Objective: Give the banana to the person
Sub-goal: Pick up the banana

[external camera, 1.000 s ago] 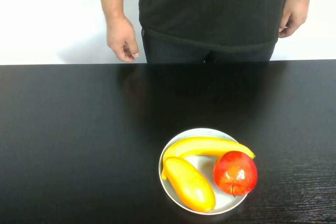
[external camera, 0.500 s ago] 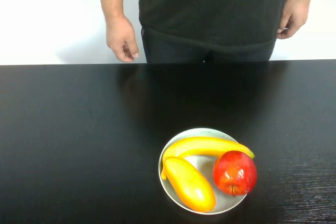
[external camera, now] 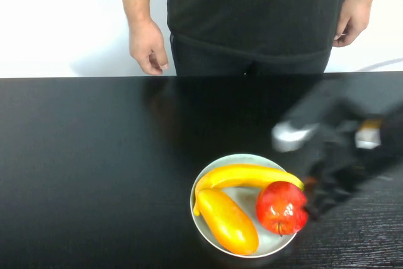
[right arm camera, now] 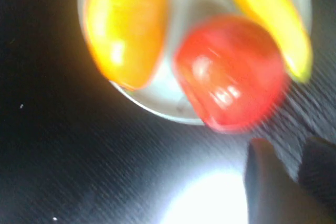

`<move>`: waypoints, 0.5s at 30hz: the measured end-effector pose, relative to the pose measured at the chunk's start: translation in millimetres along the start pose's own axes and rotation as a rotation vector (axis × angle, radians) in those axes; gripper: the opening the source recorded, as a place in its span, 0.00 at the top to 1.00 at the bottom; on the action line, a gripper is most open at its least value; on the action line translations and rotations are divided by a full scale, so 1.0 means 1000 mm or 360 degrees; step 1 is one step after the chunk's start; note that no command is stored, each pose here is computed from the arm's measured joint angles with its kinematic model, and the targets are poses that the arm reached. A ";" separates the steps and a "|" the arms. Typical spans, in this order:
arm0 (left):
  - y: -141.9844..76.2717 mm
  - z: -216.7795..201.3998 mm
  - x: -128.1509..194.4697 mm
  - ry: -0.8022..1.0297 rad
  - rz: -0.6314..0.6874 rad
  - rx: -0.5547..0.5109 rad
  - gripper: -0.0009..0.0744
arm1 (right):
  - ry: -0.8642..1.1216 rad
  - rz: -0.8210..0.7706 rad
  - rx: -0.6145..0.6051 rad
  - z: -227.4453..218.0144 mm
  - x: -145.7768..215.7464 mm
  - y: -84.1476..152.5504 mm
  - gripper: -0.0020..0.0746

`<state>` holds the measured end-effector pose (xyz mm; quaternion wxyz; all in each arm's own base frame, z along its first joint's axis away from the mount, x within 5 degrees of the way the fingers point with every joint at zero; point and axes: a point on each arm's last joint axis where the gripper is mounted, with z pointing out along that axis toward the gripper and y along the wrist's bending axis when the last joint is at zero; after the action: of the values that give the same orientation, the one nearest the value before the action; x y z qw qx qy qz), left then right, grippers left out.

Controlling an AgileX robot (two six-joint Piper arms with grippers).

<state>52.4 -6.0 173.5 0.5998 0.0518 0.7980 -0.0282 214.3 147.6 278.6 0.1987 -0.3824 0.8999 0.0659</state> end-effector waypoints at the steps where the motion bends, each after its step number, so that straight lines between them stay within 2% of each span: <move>1: 0.000 0.000 0.000 0.0000 0.0000 0.0000 0.99 | 0.0025 -0.0087 -0.0013 0.006 -0.010 0.006 0.79; 6: 0.000 0.000 0.000 0.0000 0.0000 0.0000 0.99 | 0.0129 -0.0509 -0.0063 0.045 -0.057 0.019 0.49; 9: 0.000 0.000 0.000 0.0000 0.0000 0.0000 0.99 | 0.0188 -0.0693 -0.0089 0.071 -0.072 0.020 0.42; 15: 0.000 0.000 0.000 0.0000 0.0000 0.0000 0.99 | 0.0278 -0.0967 -0.0142 0.113 -0.088 0.017 0.40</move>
<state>52.4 -6.0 173.5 0.5998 0.0518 0.7980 -0.0282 291.7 248.4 210.6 0.1143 -0.6464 0.7544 0.0097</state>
